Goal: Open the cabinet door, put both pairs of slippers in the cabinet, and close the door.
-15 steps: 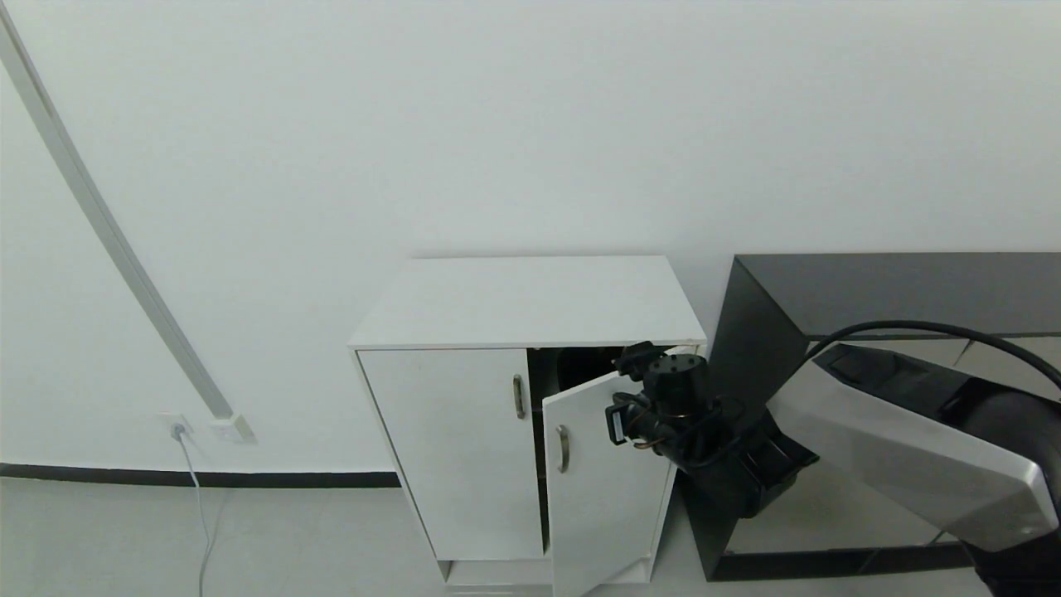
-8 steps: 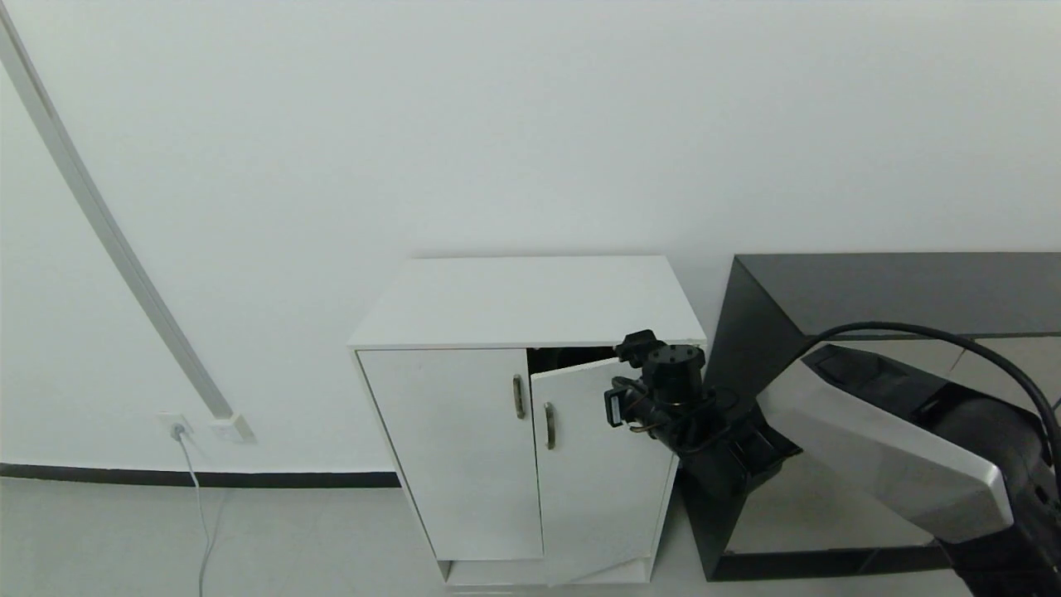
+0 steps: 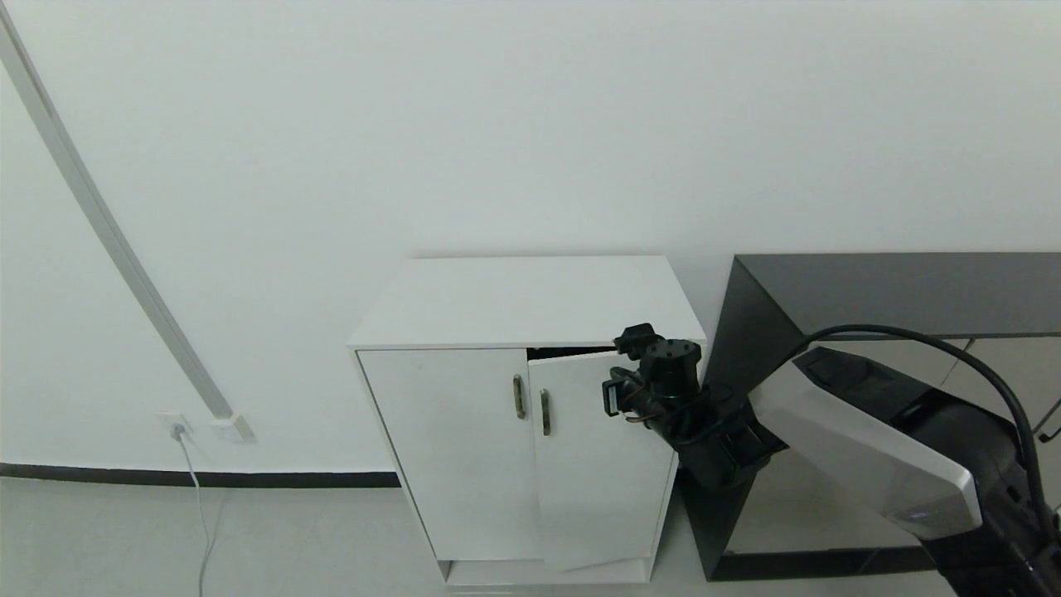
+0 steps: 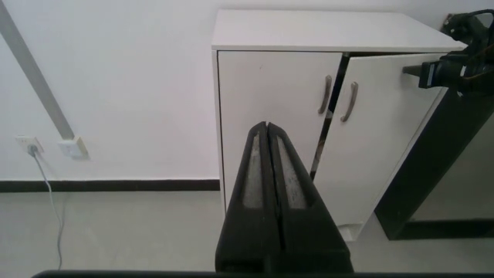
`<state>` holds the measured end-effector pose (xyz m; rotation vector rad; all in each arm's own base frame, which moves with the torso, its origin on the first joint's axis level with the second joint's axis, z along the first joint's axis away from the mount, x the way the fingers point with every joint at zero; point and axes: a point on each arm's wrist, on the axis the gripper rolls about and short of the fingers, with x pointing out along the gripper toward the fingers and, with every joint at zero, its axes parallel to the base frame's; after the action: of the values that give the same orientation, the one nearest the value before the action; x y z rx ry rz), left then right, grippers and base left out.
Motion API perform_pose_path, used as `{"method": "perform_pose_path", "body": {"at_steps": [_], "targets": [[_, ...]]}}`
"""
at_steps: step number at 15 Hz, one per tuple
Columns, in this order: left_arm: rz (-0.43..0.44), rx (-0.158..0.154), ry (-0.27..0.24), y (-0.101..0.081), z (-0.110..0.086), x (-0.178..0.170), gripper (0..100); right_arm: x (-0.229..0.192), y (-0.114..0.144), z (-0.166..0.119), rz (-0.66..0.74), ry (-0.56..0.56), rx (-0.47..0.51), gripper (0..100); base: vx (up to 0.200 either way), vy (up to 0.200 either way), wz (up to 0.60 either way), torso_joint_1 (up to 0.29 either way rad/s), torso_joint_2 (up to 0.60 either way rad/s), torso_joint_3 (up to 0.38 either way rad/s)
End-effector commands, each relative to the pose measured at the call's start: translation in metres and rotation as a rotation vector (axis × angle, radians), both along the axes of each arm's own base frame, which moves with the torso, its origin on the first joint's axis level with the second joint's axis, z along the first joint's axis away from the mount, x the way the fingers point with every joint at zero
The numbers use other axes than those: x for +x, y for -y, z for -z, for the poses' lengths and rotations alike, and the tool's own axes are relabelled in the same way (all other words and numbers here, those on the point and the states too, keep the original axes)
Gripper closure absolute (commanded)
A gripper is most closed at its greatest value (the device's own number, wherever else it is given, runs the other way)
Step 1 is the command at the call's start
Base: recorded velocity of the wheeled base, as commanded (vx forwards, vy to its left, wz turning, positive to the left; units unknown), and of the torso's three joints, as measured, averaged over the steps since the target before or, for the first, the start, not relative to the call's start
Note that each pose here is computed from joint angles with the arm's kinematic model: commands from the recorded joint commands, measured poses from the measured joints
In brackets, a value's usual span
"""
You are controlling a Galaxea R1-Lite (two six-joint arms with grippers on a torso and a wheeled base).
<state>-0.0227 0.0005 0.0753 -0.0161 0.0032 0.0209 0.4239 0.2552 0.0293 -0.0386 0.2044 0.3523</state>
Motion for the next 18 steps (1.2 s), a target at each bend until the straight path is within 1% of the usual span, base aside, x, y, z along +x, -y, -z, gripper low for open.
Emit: {"method": "perform_pose_path", "body": {"at_steps": [1, 13, 18], "targets": [[-0.001, -0.001, 0.0, 0.0, 0.0, 0.0, 100, 0.002, 0.0, -0.002, 0.002, 0.007, 0.004, 100, 0.0, 0.0, 0.0, 0.0, 0.0, 0.0], [-0.001, -0.002, 0.0, 0.0, 0.0, 0.0, 100, 0.012, 0.003, -0.004, 0.016, 0.031, 0.015, 100, 0.0, 0.0, 0.0, 0.0, 0.0, 0.0], [-0.001, -0.002, 0.0, 0.0, 0.0, 0.0, 100, 0.017, 0.004, 0.0, 0.024, 0.034, 0.013, 100, 0.0, 0.0, 0.0, 0.0, 0.0, 0.0]]}}
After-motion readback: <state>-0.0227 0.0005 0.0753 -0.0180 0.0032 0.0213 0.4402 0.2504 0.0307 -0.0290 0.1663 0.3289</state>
